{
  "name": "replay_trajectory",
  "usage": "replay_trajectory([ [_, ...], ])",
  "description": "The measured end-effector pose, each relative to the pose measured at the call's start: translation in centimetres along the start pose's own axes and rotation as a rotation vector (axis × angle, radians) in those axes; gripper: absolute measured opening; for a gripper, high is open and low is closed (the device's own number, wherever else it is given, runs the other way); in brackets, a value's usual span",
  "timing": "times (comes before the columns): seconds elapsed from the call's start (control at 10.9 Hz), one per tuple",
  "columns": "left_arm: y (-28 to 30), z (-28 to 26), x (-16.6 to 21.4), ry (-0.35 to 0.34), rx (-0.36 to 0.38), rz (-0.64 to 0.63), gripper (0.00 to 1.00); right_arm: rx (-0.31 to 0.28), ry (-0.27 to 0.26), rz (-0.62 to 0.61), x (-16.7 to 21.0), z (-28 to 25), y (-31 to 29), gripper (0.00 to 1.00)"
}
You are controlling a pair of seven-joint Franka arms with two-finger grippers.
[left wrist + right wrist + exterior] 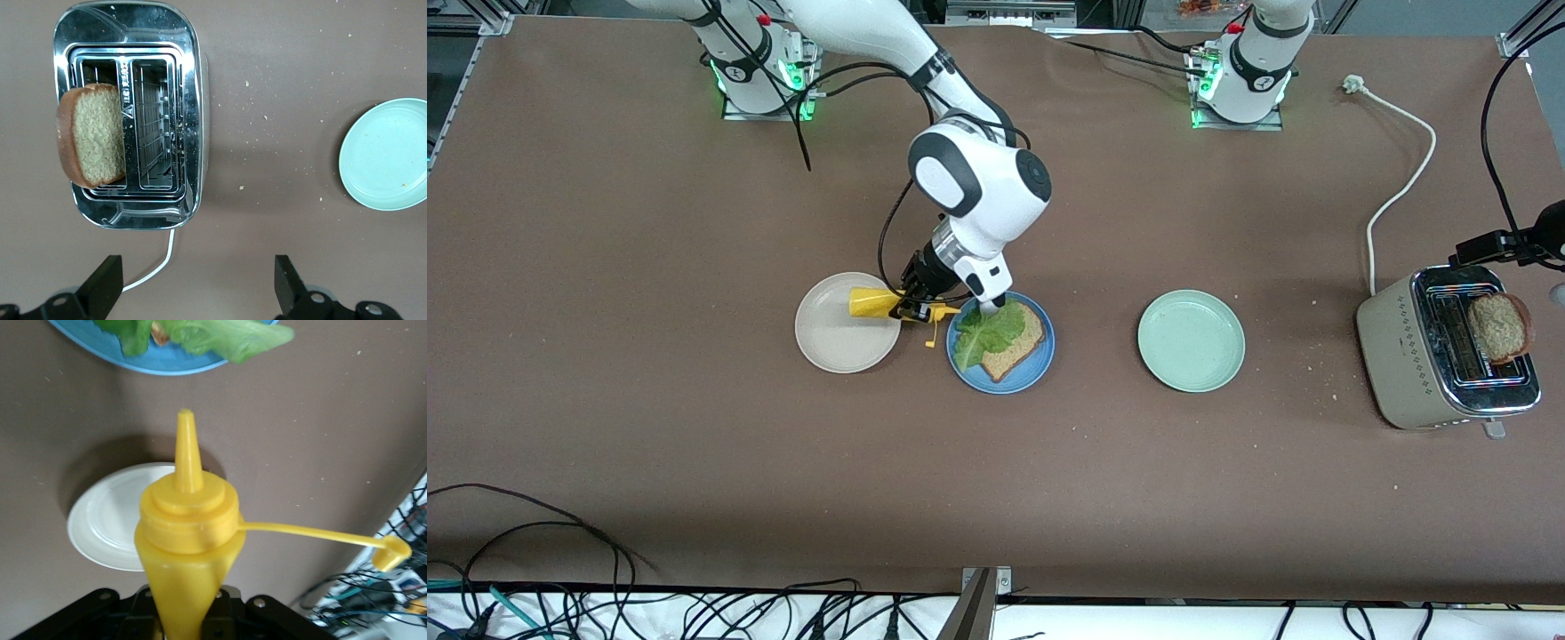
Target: Make sandwich in blue plate with both arms
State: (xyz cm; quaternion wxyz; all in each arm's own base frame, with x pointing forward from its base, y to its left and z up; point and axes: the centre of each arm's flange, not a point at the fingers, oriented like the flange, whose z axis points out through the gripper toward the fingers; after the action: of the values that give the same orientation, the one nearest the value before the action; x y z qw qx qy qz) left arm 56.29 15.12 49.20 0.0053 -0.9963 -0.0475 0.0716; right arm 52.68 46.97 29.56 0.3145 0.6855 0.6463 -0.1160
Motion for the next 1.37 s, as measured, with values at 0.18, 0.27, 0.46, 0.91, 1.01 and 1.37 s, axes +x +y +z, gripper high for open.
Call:
replay_trajectory([
  [0.18,0.0,0.0,0.0,-0.001,0.000,0.000,1.00,0.097,0.112,0.075,-3.2,-2.6,2.0,0.12],
  [0.27,0.0,0.1,0.0,-0.001,0.000,0.000,1.00,0.135,0.156,0.104,-5.4,-3.8,3.1,0.12],
  [0.46,0.0,0.1,0.0,-0.002,0.000,0.000,1.00,0.268,0.263,0.149,-10.6,-3.3,6.4,0.12],
  [0.91,0.0,0.2,0.0,-0.003,-0.001,0.000,1.00,0.554,0.553,0.171,-21.0,6.8,13.0,0.13],
  [1.01,0.0,0.2,0.0,-0.003,-0.001,0.000,1.00,0.593,0.610,0.169,-22.3,8.5,13.4,0.13],
  [1.37,0.0,0.1,0.0,-0.002,0.000,0.000,1.00,0.687,0.874,0.107,-26.7,17.0,14.0,0.13],
])
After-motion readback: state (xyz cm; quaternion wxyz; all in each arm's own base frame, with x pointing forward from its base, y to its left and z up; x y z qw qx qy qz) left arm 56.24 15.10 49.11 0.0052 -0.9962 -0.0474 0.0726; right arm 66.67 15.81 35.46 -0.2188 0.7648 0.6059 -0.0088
